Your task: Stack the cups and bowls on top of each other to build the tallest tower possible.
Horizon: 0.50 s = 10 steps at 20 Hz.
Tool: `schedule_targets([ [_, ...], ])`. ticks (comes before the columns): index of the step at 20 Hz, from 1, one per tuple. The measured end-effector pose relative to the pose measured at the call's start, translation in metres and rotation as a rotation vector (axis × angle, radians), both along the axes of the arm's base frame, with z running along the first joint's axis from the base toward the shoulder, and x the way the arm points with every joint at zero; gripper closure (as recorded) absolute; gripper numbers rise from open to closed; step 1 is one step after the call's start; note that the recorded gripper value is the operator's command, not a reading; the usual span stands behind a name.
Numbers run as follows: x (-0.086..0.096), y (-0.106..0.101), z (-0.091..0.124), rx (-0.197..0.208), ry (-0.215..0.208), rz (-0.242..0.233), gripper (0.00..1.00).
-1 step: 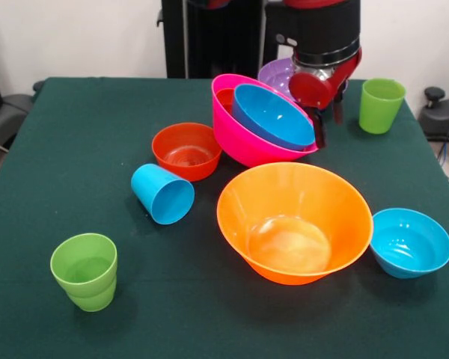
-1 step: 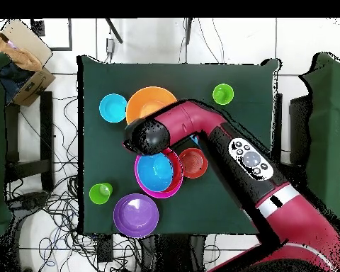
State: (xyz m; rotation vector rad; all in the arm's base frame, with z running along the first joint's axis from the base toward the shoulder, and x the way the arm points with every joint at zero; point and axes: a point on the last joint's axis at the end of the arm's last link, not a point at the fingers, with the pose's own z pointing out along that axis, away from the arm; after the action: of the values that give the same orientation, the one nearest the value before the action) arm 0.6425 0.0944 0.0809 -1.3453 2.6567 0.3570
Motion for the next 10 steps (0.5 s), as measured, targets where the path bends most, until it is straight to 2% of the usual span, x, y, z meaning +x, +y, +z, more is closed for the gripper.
schedule_targets([
  [10, -0.014, 0.002, -0.038, 0.064, -0.060, 0.007, 0.00],
])
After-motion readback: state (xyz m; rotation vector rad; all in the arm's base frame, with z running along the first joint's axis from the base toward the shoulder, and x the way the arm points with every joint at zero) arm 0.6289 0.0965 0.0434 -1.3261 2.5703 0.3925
